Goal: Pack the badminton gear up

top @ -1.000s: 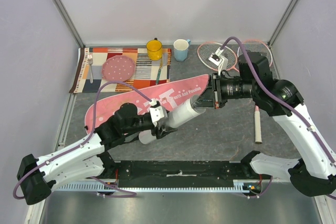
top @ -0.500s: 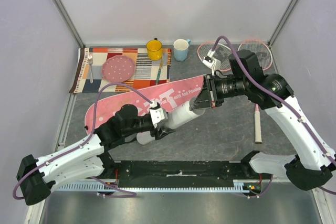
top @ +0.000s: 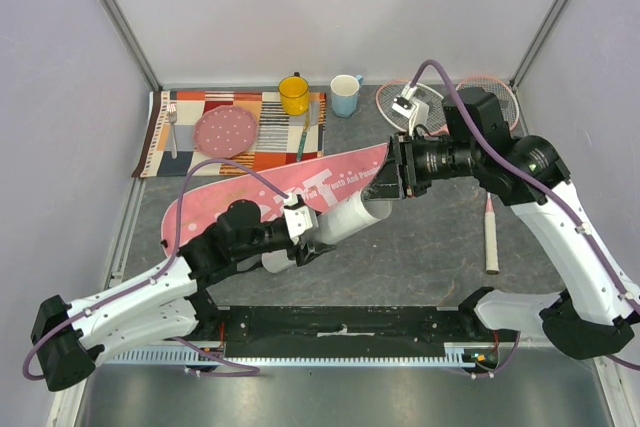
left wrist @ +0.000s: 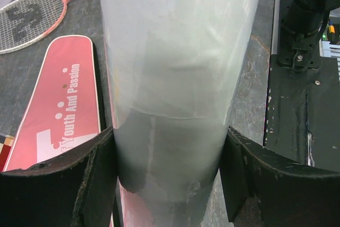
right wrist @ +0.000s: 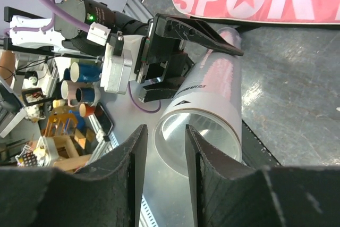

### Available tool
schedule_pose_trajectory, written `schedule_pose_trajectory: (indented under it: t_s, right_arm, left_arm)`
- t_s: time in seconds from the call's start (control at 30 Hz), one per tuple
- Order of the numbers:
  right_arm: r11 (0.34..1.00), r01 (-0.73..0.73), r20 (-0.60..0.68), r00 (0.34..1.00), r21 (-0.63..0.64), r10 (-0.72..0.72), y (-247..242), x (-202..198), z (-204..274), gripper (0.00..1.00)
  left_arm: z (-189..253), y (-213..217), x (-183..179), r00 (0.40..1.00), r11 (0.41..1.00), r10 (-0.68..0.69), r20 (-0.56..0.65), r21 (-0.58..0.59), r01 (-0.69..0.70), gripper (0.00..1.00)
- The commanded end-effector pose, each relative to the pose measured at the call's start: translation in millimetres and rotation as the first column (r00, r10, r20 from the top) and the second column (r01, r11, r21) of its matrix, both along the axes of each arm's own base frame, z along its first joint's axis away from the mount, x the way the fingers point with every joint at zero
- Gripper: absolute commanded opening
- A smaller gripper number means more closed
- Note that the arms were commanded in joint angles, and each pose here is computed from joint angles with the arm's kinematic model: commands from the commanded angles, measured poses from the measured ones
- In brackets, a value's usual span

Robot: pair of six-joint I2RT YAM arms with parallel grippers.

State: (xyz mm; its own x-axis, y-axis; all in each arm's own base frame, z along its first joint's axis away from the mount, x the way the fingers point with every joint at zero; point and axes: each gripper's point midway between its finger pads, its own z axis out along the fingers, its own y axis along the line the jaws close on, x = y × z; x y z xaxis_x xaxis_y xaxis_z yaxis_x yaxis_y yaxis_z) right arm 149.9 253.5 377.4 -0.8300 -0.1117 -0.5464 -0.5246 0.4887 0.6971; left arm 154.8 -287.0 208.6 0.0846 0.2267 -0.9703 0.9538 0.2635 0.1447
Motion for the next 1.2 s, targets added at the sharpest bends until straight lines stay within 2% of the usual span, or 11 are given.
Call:
schedule_pose_trajectory:
  t_s: [0.0,0.03,0.3,0.67,0.8,0.93,1.17]
  right_arm:
    - [0.997,0.062,0.117,0.991,0.047,-0.067,-8,6,29,0.43]
    - [0.996,0.067,0.129,0.989,0.054,-0.073,-9,5,33,0.46]
    - [0.996,0.065,0.118,0.99,0.068,-0.072,-7,6,31,0.46]
    - [0.997,0.03,0.027,0.999,0.071,-0.032,4,3,-8,0.46]
    - [0.993,0.047,0.122,0.991,0.11,-0.06,-2,3,26,0.5]
    - [0.986,0.153,0.202,0.965,0.069,-0.165,-20,15,36,0.54]
    - [0.992,0.12,0.155,0.98,0.048,-0.126,-18,7,17,0.56]
  left_arm:
    - [43,-5,5,0.992,0.995,0.003,0.129,-0.102,0.011,0.43]
    - [42,-5,5,0.992,0.995,0.005,0.125,-0.099,0.007,0.43]
    - [41,-7,5,0.993,0.995,-0.001,0.118,-0.096,0.012,0.43]
    - [41,-7,5,0.993,0.995,-0.001,0.114,-0.097,0.012,0.43]
    - [40,-7,6,0.994,0.995,0.002,0.111,-0.095,0.008,0.43]
    - [40,-7,7,0.994,0.996,0.007,0.11,-0.094,0.004,0.43]
    - [42,-7,5,0.994,0.995,0.003,0.109,-0.099,0.008,0.42]
